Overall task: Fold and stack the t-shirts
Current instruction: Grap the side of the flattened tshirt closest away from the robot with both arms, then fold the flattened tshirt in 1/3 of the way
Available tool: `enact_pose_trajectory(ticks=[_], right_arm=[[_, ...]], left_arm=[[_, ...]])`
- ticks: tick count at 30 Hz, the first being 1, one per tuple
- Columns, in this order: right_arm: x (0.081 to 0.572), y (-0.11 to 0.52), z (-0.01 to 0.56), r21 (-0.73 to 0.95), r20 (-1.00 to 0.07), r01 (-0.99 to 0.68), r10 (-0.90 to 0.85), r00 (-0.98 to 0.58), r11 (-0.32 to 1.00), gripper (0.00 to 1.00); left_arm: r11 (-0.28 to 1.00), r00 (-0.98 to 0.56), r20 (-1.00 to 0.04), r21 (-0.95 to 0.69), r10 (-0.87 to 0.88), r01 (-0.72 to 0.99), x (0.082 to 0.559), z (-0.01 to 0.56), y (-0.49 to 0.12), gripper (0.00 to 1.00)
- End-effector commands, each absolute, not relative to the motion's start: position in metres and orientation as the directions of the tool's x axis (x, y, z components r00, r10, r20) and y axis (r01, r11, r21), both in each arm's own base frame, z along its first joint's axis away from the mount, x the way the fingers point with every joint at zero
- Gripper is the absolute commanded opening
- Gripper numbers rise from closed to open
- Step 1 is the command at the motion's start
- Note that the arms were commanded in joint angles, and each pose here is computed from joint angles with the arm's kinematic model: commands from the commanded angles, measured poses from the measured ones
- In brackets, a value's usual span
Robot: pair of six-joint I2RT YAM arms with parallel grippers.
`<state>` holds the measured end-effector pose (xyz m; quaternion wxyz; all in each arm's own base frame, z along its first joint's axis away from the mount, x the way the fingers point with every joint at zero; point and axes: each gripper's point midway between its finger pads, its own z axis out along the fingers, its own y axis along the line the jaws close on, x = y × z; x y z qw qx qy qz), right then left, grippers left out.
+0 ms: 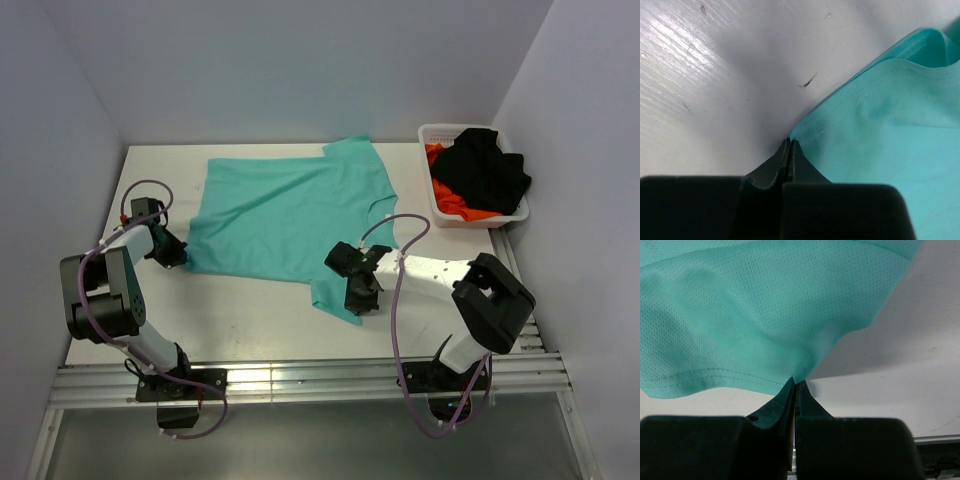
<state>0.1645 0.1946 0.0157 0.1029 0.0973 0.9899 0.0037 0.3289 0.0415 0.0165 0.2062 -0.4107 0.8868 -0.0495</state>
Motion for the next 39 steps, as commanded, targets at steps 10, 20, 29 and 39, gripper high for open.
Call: enact_pose_trajectory(ticks=[10, 20, 29, 39], right_arm=[[0.164, 0.173, 0.060, 0.079, -0.307, 0.230, 0.243, -0.920, 0.970, 0.00], [0.135, 0.140, 0.064, 0.053, -0.296, 0.228, 0.234, -0.926, 0.972, 0.00], [0.136, 0.137, 0.082, 0.076, -0.324, 0.206, 0.219, -0.920, 0.976, 0.00], [0.201, 0.166, 0.114, 0.061, -0.383, 0.139, 0.152, -0.911, 0.988, 0.00]], left_arm=[[0.667, -0.606, -0.282, -0.261, -0.744, -0.698, 0.289, 0.076, 0.020, 0.00], [0.653, -0.599, -0.261, -0.258, -0.757, -0.712, 0.255, 0.081, 0.004, 0.00], [0.624, -0.571, -0.253, -0.295, -0.781, -0.723, 0.250, 0.095, -0.002, 0.00], [0.611, -0.549, -0.269, -0.357, -0.791, -0.707, 0.300, 0.124, -0.001, 0.00]])
